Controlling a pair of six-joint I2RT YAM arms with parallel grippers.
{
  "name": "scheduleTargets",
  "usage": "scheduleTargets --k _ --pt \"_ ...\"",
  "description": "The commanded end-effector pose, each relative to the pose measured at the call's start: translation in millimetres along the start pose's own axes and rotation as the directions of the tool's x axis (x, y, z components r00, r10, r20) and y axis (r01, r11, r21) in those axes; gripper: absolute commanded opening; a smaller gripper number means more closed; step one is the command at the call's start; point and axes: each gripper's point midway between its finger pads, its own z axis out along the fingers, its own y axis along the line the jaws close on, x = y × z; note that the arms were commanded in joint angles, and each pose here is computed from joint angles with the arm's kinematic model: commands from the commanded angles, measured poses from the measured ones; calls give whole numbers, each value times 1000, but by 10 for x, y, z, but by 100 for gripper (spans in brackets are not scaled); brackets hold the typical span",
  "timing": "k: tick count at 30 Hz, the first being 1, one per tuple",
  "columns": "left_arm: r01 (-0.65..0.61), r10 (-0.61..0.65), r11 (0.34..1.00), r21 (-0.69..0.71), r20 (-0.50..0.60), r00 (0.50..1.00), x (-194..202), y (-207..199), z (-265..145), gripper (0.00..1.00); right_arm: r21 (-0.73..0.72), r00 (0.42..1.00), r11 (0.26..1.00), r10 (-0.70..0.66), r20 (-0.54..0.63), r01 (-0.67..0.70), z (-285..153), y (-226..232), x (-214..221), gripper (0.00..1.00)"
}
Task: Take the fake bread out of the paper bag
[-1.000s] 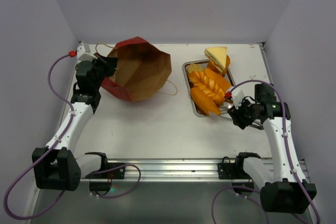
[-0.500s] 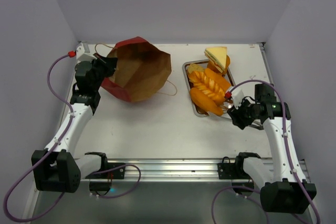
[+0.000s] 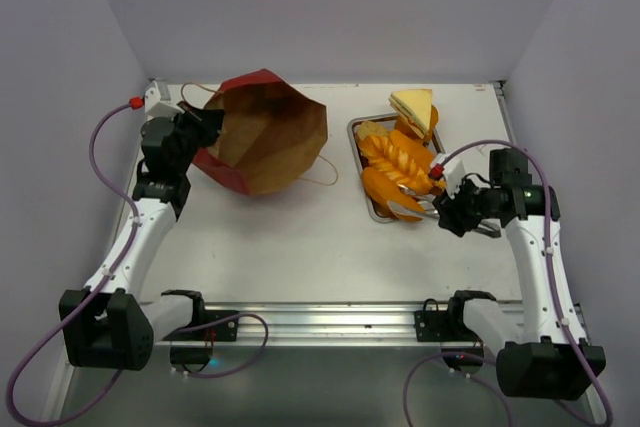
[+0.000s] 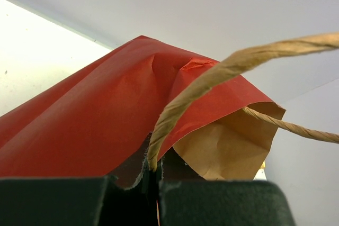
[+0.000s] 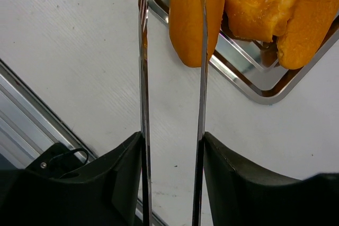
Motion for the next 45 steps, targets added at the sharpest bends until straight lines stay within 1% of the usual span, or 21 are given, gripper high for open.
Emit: scheduleTargets --k 1,8,15,17,18,20,21,23,24,28,30,32,33,34,35,36,38,39,40,42,45 --pt "-17 16 999 51 22 1000 -135 -151 -86 0 -26 995 999 -37 89 40 -88 -10 -261 50" --pt "14 -12 996 91 -32 999 -117 -219 -120 0 -106 985 993 -22 173 41 -87 57 -491 47" --pt "111 -103 987 118 -76 992 -266 -228 -94 0 -243 970 962 -65 233 122 35 331 -719 45" --pt "186 -177 977 101 -89 980 -308 -121 -27 0 -256 967 955 -86 240 148 124 421 -800 45" --pt "222 -208 970 101 -131 969 -250 -69 26 0 -253 966 955 -94 242 156 161 447 -831 45" --pt "312 -291 943 118 -166 942 -272 -16 74 0 -243 959 954 -110 262 176 238 508 -940 45" --pt "383 -361 920 83 -199 911 -196 100 177 0 -246 957 952 -114 268 182 265 526 -979 45" --pt "429 -401 900 77 -239 884 -191 160 267 0 -255 955 950 -108 277 181 334 557 -1079 45" --pt "452 -418 890 65 -283 863 -87 229 346 0 -261 954 948 -107 279 183 357 570 -1107 45" --pt "497 -465 866 49 -285 838 -178 392 553 0 -264 950 945 -114 292 195 493 602 -1248 45" --pt "488 -462 872 31 -275 843 -202 512 657 0 -270 949 940 -128 288 209 580 643 -1294 45" --pt "474 -451 880 29 -259 854 -320 552 741 10 -281 953 937 -127 275 206 660 685 -1314 45" --pt "456 -437 890 19 -256 862 -340 583 761 18 -273 950 938 -134 284 214 688 681 -1351 45" --pt "440 -424 898 10 -249 871 -377 612 782 23 -275 951 938 -132 281 212 713 702 -1364 45" --pt "388 -374 922 18 -226 899 -498 613 841 28 -275 955 939 -130 268 205 765 696 -1356 45" --pt "375 -366 927 -7 -232 901 -492 650 853 38 -267 953 941 -131 275 206 787 676 -1390 45" --pt "307 -302 952 -9 -219 928 -603 668 927 48 -264 958 945 -124 259 194 867 669 -1398 45" --pt "298 -296 954 -26 -233 926 -580 697 934 55 -258 957 946 -128 261 197 895 658 -1420 45" --pt "286 -284 958 -27 -235 930 -599 696 946 57 -261 958 945 -127 258 196 926 678 -1430 44" --pt "246 -247 969 -32 -244 938 -620 695 952 68 -249 962 949 -134 237 194 1025 657 -1435 44" --pt "187 -188 982 -24 -238 953 -697 667 943 70 -237 967 952 -145 210 194 1178 707 -1453 43"
